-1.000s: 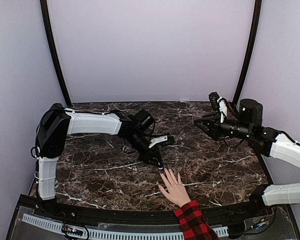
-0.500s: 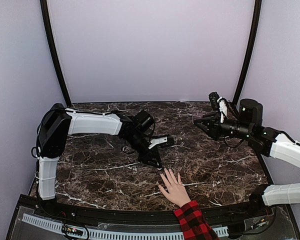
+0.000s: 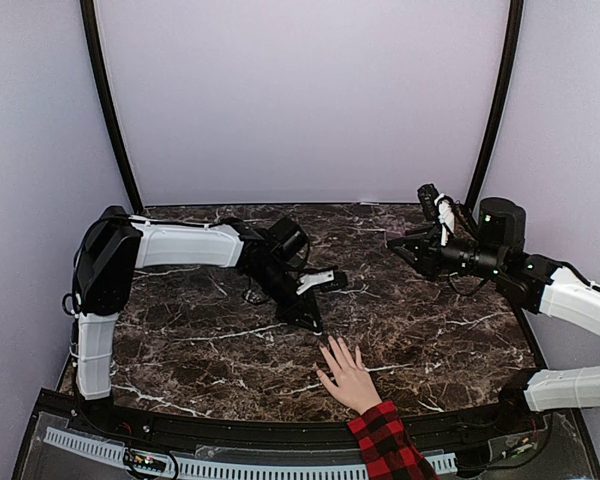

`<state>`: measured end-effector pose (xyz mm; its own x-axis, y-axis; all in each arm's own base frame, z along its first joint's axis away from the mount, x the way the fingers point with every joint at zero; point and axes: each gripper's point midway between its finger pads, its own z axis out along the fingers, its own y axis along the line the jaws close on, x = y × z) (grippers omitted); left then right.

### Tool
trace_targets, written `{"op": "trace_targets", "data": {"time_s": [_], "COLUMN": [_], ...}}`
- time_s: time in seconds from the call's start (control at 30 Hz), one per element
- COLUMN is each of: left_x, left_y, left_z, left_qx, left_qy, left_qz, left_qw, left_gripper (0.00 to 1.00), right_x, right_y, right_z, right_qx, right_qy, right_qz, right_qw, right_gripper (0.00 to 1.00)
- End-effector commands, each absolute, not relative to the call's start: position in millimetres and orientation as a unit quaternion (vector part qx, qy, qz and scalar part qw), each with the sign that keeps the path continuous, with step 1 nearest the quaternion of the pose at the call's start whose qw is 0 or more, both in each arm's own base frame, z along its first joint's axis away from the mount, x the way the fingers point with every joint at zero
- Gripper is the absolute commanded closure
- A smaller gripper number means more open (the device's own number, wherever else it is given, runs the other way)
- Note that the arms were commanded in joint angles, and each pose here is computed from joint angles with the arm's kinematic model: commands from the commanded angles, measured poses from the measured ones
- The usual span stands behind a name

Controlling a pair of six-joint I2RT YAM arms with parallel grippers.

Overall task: Paint the nails
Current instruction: Paint the nail with the hand.

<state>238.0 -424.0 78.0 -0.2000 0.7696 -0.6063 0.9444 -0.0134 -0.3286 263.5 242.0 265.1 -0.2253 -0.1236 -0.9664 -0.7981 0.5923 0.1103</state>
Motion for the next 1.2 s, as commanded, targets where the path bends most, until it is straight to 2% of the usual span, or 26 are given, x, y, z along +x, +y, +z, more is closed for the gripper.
{"op": "trace_targets", "data": {"time_s": [0.0,0.57,0.8,1.17], "left_x": [245,259,238,226], "left_y": [-421,-408,-423,-432], "left_z": [88,131,136,119], "left_qx": [0.617,0.606,0.613,0.617], "left_qy": [0.694,0.69,0.663,0.661], "left_qz": [-0.345,-0.347,-0.393,-0.402], "left_qw": [0.133,0.191,0.173,0.143], "left_gripper": [1.0,1.0,1.0,1.0], "right_x": [265,263,262,262], "right_y": [241,240,241,241], "right_z": [280,284,284,283], "right_qx": [-0.32,-0.321,-0.322,-0.323], "right_qy": [0.697,0.693,0.692,0.693], "right_qz": [0.319,0.32,0.322,0.322], "right_qw": [0.556,0.561,0.56,0.559], "right_gripper": [1.0,1.0,1.0,1.0]}}
